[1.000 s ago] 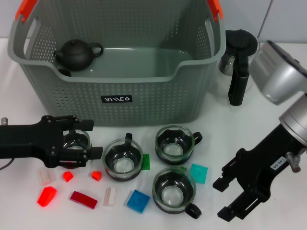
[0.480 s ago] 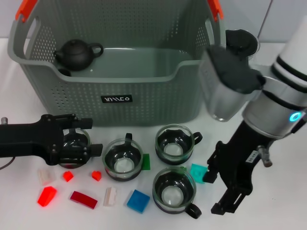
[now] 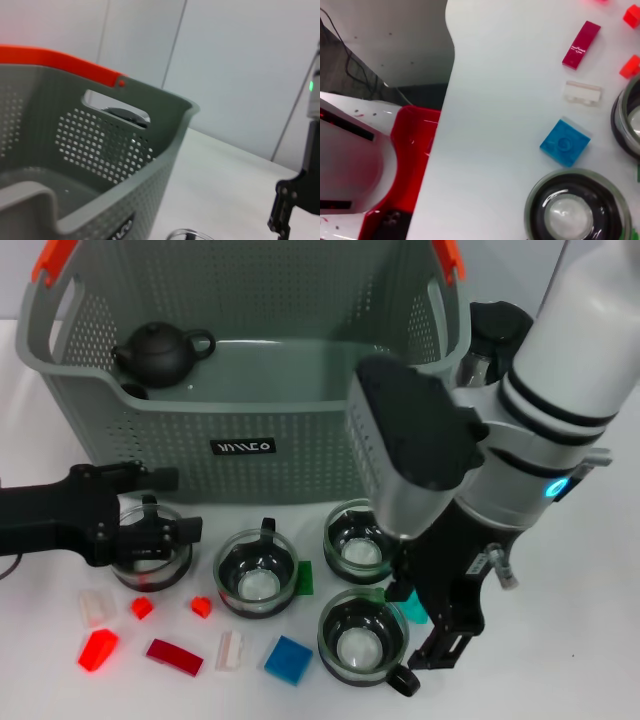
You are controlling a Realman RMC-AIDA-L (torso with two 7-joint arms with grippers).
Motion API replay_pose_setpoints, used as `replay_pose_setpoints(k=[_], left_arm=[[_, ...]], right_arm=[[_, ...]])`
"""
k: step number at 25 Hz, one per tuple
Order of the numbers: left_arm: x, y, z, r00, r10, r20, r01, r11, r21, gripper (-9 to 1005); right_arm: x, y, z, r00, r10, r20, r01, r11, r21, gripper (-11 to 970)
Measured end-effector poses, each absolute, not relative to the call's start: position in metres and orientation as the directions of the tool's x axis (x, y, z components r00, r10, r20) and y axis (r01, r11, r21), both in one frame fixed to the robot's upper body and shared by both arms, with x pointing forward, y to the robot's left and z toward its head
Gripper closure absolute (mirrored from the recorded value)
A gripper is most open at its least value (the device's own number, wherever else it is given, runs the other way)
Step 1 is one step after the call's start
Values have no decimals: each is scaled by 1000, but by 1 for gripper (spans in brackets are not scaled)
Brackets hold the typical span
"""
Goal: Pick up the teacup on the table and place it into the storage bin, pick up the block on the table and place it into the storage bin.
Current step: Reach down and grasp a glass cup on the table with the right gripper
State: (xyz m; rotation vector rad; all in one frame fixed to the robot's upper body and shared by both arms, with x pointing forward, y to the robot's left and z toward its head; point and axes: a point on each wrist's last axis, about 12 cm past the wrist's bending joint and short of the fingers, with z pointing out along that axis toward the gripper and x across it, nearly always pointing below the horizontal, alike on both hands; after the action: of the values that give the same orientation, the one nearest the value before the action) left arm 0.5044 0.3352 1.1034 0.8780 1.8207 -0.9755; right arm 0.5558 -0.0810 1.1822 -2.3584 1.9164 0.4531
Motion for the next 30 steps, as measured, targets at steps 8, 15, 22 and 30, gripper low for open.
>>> replay_pose_setpoints(k=[8,15,22,30], left_arm=[[503,338,1100,-389,147,-910,839,464,-283,152],[504,339,1099,-390,149,-909,832,481,-278,152],[505,339,1097,-389,151,-909,828,489,-274,153],[504,338,1096,-396,145,-907,826,487,-283,153]], right_arm=[[549,-66,1166,234,-932,-278,-961,-265,78,204],[550,-62,1161,226,-931,-288,-968,-248,42,205],[556,-60,1160,217,-929,-300,-975,-224,-11,211],[558,-55,1152,220,-930,-294,-975,-217,-42,234]])
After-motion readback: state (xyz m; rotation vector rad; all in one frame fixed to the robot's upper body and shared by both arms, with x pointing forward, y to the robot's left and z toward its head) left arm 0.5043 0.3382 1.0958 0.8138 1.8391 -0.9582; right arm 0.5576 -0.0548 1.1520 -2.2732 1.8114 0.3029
